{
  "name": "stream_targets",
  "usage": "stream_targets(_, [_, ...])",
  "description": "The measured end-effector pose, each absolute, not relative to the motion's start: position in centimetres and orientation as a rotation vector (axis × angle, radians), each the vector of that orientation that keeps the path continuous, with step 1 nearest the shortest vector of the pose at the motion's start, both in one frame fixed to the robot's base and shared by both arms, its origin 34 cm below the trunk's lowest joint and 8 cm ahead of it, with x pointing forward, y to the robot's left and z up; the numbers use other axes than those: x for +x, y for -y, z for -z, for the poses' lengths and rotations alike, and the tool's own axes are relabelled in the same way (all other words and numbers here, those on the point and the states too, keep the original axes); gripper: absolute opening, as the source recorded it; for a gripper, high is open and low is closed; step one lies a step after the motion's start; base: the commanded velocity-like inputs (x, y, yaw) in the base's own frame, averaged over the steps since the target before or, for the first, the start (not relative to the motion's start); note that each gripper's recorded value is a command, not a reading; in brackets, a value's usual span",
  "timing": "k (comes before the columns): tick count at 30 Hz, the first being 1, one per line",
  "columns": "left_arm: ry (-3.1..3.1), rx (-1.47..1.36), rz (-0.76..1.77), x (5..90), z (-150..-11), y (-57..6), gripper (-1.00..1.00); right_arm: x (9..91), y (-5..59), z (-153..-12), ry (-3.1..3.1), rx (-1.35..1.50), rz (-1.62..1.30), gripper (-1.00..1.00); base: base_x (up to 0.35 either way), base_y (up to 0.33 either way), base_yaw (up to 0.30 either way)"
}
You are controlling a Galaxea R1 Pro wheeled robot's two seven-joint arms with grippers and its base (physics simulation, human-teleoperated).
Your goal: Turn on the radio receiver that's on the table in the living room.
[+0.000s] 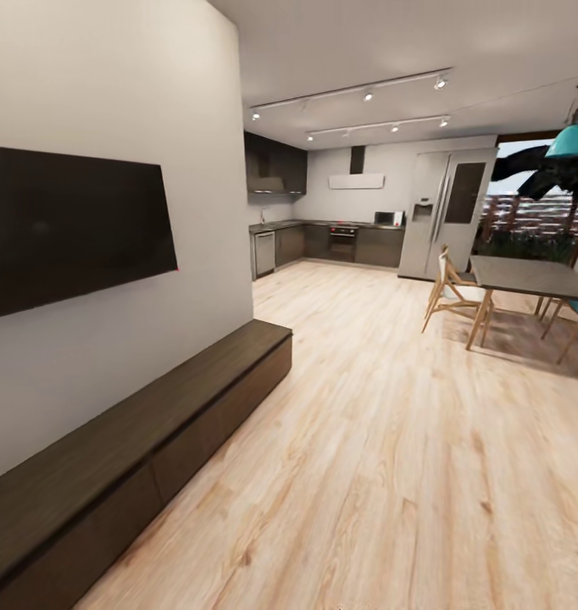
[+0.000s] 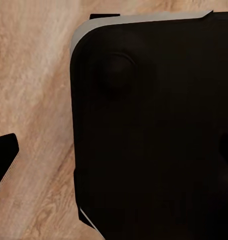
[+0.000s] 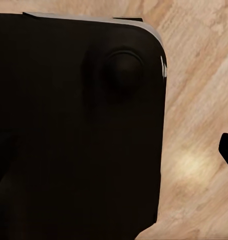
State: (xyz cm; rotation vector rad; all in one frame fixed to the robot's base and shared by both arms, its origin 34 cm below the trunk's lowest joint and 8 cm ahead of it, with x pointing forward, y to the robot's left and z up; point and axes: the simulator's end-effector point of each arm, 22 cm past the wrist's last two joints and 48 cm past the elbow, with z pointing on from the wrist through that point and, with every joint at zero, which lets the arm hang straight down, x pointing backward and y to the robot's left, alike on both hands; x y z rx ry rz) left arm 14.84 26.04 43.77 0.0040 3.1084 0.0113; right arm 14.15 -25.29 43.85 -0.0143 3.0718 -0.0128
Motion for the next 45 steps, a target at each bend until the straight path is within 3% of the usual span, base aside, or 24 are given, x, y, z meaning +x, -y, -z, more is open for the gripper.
stream_targets(45, [-3.108, 0.004, -0.011, 14.84, -43.77, -26.05, 1.0, 14.15, 25.39, -43.85, -3.071, -0.014, 0.015, 1.0, 0.0, 0.0, -0.287])
